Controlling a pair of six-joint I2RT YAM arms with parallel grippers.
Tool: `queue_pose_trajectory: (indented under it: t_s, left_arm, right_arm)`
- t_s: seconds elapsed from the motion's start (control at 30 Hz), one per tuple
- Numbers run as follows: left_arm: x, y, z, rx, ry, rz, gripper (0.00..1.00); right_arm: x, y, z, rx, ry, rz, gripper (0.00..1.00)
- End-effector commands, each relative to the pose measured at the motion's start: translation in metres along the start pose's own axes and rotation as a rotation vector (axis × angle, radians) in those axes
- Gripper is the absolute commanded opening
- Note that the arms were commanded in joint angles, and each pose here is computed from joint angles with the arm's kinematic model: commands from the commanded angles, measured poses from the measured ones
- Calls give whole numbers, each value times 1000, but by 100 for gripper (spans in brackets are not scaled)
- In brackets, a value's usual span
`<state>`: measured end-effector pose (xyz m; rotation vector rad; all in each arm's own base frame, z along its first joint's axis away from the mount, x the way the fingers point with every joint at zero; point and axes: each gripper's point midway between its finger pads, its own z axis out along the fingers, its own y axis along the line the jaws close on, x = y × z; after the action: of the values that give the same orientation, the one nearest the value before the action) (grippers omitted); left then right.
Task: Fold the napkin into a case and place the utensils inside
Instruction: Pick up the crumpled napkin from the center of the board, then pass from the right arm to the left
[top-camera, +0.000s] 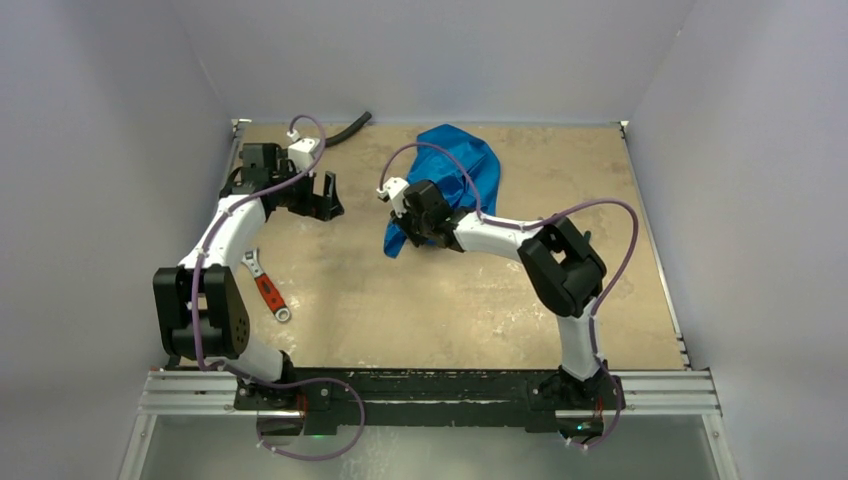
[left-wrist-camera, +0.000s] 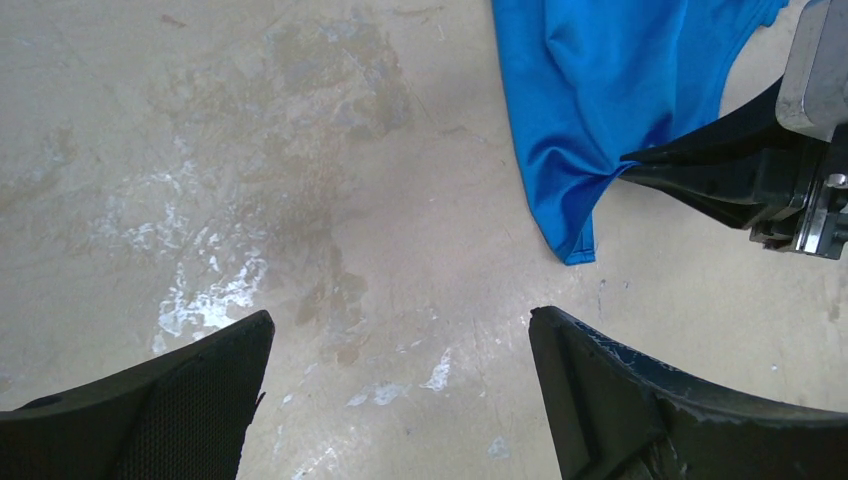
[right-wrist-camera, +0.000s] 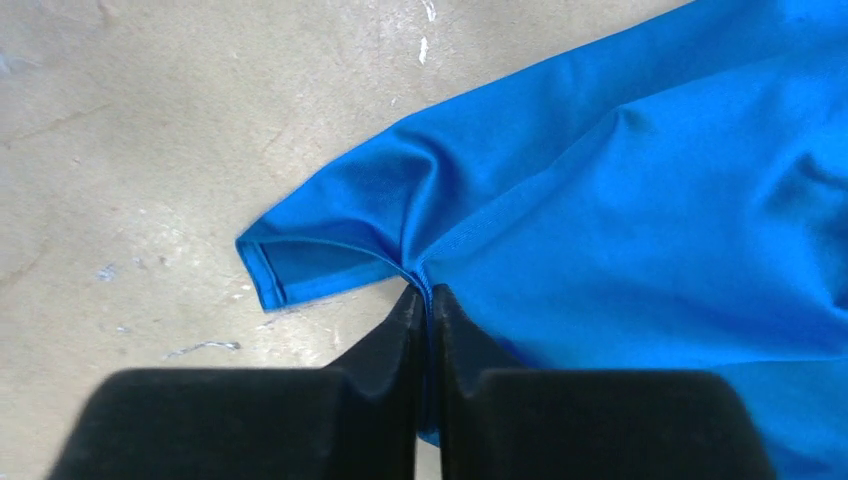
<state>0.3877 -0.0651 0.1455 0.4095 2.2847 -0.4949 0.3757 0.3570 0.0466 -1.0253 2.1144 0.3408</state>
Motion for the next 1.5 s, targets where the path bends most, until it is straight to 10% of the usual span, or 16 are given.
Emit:
queue_pose_trajectory:
  t_s: [0.0, 0.43, 1.1, 1.33, 1.47]
  left_arm:
    - [-7, -12, -2, 78, -22, 20, 99]
    - [9, -127, 14, 225, -41, 313, 99]
    - [19, -133, 19, 49, -70, 192, 98]
    - [-1, -120, 21, -23, -111, 269, 47]
    - [4, -125, 24, 8, -97, 248, 43]
  right_arm:
    - [-32, -5, -28, 20, -100, 10, 0]
    - [-74, -10, -93, 47, -263, 51, 0]
    - [-131, 0, -100, -34, -382, 181, 0]
    - [-128, 4, -105, -51, -383, 180, 0]
    - [-129, 9, -105, -79, -388, 187, 0]
